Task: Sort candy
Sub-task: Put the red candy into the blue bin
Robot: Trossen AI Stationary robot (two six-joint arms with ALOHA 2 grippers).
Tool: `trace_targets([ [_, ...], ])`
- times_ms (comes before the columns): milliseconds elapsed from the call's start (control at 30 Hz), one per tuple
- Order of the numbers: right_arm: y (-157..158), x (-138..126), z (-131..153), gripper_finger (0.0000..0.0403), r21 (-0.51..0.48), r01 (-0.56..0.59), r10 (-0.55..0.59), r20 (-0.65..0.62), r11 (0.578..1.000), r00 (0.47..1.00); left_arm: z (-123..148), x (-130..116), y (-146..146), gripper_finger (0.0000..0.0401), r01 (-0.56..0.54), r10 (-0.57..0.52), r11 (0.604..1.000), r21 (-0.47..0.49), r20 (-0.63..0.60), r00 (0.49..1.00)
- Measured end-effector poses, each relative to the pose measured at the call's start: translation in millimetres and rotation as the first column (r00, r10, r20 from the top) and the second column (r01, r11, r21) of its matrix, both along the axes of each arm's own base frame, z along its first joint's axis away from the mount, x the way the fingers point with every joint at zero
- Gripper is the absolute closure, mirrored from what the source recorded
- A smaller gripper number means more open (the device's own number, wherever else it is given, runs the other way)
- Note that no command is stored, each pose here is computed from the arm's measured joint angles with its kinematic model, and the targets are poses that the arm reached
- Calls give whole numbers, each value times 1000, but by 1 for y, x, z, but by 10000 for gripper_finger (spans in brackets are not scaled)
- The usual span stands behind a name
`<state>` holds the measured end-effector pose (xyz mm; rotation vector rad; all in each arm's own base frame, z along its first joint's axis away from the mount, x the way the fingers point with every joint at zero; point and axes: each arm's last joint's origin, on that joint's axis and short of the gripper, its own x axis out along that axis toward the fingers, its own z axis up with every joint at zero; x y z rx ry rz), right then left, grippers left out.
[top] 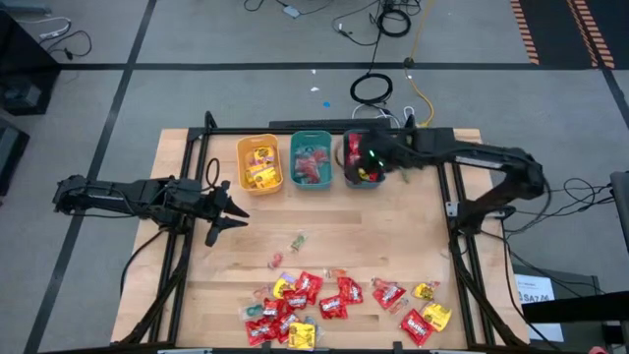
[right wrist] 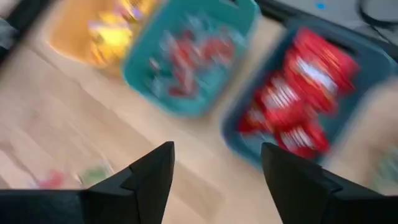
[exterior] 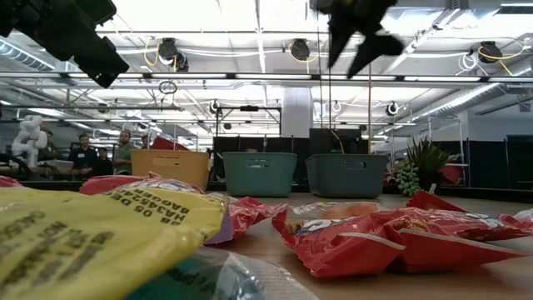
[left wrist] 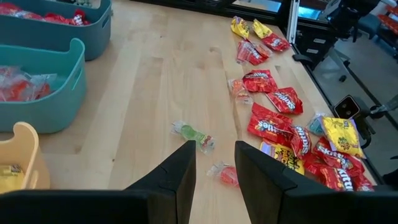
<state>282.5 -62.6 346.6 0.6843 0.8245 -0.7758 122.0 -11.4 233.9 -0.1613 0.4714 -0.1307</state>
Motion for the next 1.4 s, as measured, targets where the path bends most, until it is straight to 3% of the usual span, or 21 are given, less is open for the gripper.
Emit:
trace_targets([
  [133,40,-18,-5,192,85,16,-12,-45,996,999,0,0,0,280,3,-3,1000,7,1,1000],
  [333,104,-30,-37,218,194,73,-65,-48,978,997,0,0,0,280,3,-3,1000,7,1,1000],
  [500,155,-19,-68,224,298,51,-66,39,953,997,0,0,0,280,5,-5,1000,10,2,1000],
  [667,194,1,-105,225,316,13,-20,21,949,1000,0,0,0,280,7,-7,1000,14,3,1000],
  [833,224,22,-142,225,359,17,8,-68,933,998,0,0,0,280,7,-7,1000,13,2,1000],
  [1100,255,58,-177,225,383,11,64,-184,924,981,0,0,0,280,5,-5,1000,9,1,1000],
  [1400,263,64,-216,237,373,92,36,-323,923,946,0,0,0,280,17,-17,1000,-1,1,1000],
])
